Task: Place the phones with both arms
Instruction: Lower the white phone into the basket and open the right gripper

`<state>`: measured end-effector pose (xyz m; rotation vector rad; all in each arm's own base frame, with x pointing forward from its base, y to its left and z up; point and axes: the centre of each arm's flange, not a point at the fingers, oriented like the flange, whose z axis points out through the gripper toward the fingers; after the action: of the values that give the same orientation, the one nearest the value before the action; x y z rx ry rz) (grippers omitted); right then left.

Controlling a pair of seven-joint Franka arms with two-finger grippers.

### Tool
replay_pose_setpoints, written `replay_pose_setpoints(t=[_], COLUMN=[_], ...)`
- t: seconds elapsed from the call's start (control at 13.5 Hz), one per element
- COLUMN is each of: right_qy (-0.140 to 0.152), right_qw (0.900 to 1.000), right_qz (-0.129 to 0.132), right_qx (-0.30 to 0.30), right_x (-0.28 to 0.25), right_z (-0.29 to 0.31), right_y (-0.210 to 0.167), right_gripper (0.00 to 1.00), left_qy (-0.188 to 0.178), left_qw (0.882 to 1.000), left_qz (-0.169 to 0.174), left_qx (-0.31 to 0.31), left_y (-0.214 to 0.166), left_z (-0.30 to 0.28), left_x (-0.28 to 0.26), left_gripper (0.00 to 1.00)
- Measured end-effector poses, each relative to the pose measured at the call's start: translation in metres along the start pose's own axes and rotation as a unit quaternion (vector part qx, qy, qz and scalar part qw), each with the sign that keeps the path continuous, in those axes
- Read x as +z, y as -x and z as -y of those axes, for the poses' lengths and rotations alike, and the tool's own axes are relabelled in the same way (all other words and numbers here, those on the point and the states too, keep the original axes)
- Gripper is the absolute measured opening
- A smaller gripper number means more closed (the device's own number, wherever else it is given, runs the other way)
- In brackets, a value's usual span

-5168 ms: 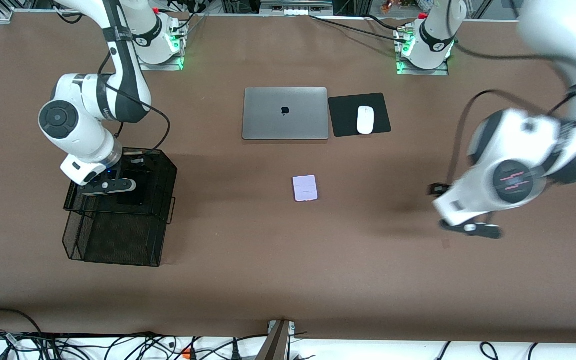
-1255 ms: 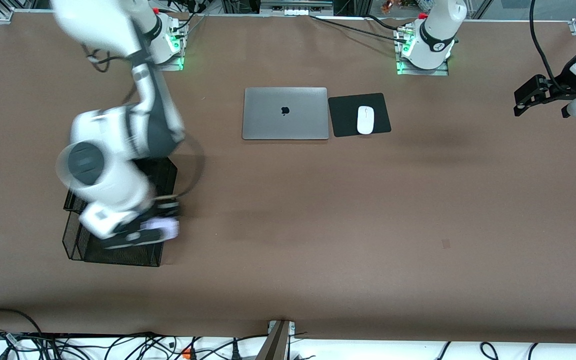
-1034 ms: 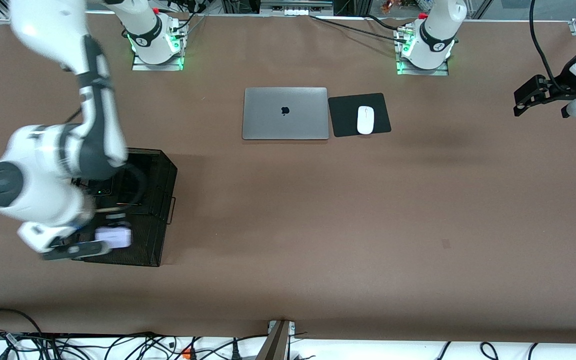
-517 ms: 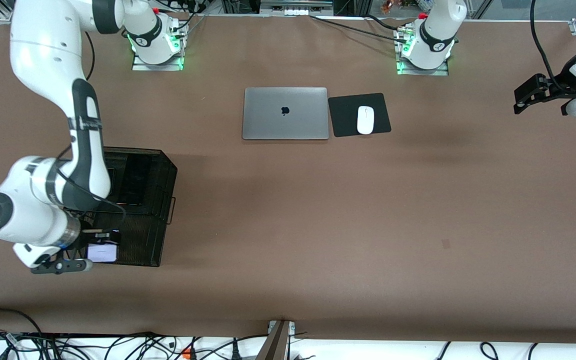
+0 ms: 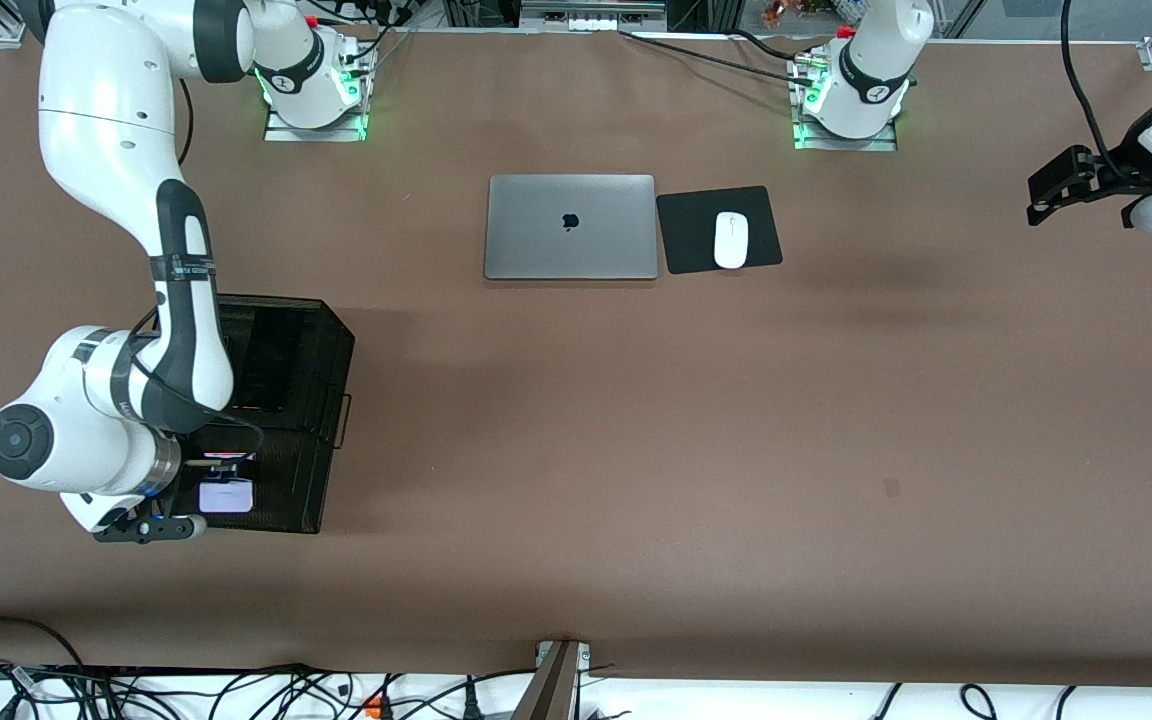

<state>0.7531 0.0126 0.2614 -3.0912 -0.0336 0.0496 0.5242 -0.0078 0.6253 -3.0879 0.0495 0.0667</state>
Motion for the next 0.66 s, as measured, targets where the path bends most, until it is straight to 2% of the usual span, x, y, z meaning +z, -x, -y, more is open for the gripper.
replay_pose_setpoints(t=[0.07, 0.3, 0.52, 0.66], right_qy=[-0.004, -0.012, -0.019, -0.010], right_qw=[1.000, 1.000, 1.000, 1.000], right_qz=[0.004, 0.015, 0.016, 0.017], right_qx=[0.003, 0.007, 0.009, 0.001], right_x=[-0.002, -0.030, -0.104, -0.155], right_z=[-0.002, -0.003, -0.007, -0.007], right_y=[0.001, 0.005, 0.018, 0.033], right_gripper=[0.99, 1.00, 1.00, 1.00], left_qy=[0.000, 0.000, 0.000, 0.000], left_qw=[1.000, 1.000, 1.000, 1.000], left_qz=[0.000, -0.002, -0.002, -0.003], left_qx=[0.000, 0.000, -0.001, -0.002], left_y=[0.000, 0.000, 0.000, 0.000], left_z=[0.000, 0.000, 0.001, 0.002], left_x=[0.000, -0.002, -0.003, -0.003], left_gripper=[1.00, 1.00, 1.00, 1.00])
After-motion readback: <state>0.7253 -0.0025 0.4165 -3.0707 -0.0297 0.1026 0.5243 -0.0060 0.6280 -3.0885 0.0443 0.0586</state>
